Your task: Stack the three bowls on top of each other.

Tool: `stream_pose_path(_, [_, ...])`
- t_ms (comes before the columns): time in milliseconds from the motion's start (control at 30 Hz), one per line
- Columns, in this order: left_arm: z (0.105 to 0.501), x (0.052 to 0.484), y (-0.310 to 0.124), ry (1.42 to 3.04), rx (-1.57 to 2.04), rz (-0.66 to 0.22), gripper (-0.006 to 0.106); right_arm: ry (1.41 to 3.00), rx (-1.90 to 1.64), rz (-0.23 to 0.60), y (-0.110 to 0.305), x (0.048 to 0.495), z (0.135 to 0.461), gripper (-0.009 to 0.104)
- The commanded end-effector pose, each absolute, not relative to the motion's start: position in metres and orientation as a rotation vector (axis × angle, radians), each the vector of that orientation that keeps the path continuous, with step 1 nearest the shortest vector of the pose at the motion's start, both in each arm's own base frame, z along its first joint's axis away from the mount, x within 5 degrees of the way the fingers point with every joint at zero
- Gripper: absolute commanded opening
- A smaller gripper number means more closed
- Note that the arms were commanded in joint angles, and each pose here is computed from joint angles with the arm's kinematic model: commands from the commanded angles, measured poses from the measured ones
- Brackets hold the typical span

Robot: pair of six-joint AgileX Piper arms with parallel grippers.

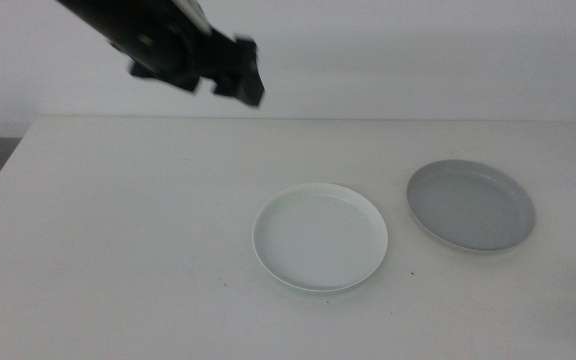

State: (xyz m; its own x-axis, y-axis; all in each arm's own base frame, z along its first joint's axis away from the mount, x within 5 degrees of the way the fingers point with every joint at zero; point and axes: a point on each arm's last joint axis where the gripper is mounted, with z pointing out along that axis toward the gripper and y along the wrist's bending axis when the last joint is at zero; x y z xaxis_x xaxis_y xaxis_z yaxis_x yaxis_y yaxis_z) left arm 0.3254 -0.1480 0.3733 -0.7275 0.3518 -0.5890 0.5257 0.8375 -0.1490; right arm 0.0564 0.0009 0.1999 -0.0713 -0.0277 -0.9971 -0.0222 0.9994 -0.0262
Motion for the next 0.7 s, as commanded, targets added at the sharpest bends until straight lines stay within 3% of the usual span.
stream_pose_path(0, [0.405,0.29,-0.136,2.355,0.64,-0.433,0.094,1.632,-0.04,-0.018,0.001,0.056,0.2,0.091])
stream_pose_path(200, [0.429,0.201,-0.109,2.209,0.688,-0.522,0.094,1.632,-0.04,-0.018,0.001,0.056,0.2,0.091])
stream_pose_path(300, [0.422,0.165,-0.095,2.197,0.657,-0.532,0.094,1.632,-0.04,-0.018,0.001,0.056,0.2,0.091])
stream_pose_path(667, [0.408,0.102,-0.068,2.06,0.548,-0.542,0.094,1.632,-0.04,-0.018,0.001,0.056,0.2,0.091])
